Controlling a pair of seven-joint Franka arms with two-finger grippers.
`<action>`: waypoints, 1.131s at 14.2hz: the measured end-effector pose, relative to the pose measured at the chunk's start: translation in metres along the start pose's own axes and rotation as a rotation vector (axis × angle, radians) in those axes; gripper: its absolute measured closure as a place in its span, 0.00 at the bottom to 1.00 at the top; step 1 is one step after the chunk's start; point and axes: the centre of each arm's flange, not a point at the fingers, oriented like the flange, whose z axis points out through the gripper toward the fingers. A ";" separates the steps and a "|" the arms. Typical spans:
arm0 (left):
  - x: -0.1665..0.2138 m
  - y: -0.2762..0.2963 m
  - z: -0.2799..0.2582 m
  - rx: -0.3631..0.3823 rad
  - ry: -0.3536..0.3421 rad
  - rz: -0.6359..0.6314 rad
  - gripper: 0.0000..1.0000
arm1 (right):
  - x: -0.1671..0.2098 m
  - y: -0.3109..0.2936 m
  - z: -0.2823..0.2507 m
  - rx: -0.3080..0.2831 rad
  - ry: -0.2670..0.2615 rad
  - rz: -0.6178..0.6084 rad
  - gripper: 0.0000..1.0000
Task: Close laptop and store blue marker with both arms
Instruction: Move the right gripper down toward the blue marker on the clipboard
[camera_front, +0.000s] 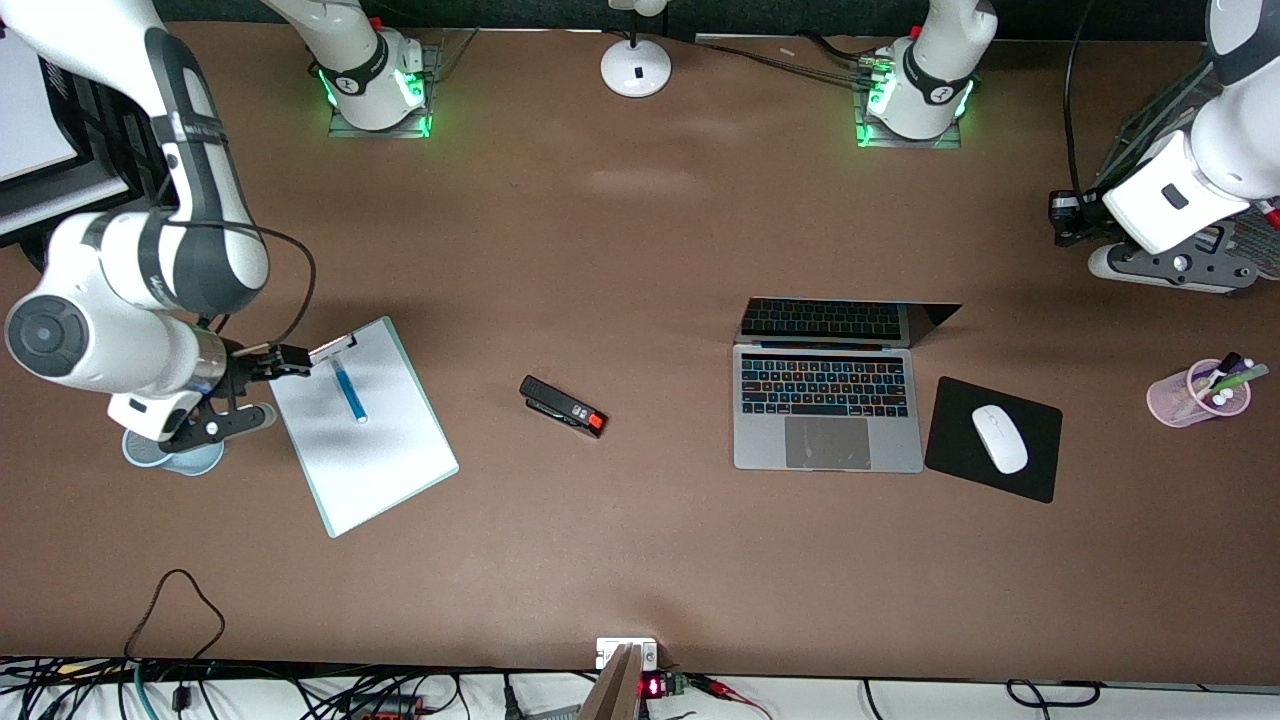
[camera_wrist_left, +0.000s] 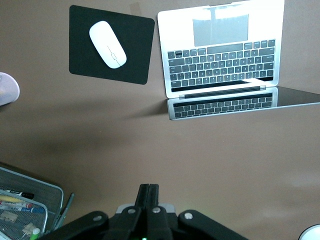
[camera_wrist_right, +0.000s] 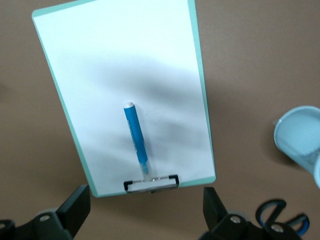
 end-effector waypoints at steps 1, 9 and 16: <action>0.000 0.001 0.000 -0.001 -0.002 -0.002 0.99 | 0.003 -0.001 0.009 0.000 -0.003 -0.019 0.00; 0.011 0.056 0.017 -0.077 -0.016 -0.109 0.99 | 0.029 -0.032 0.064 -0.011 -0.010 -0.138 0.14; 0.005 0.104 0.030 -0.056 -0.043 -0.094 0.99 | 0.038 -0.030 0.105 -0.046 0.063 -0.290 0.25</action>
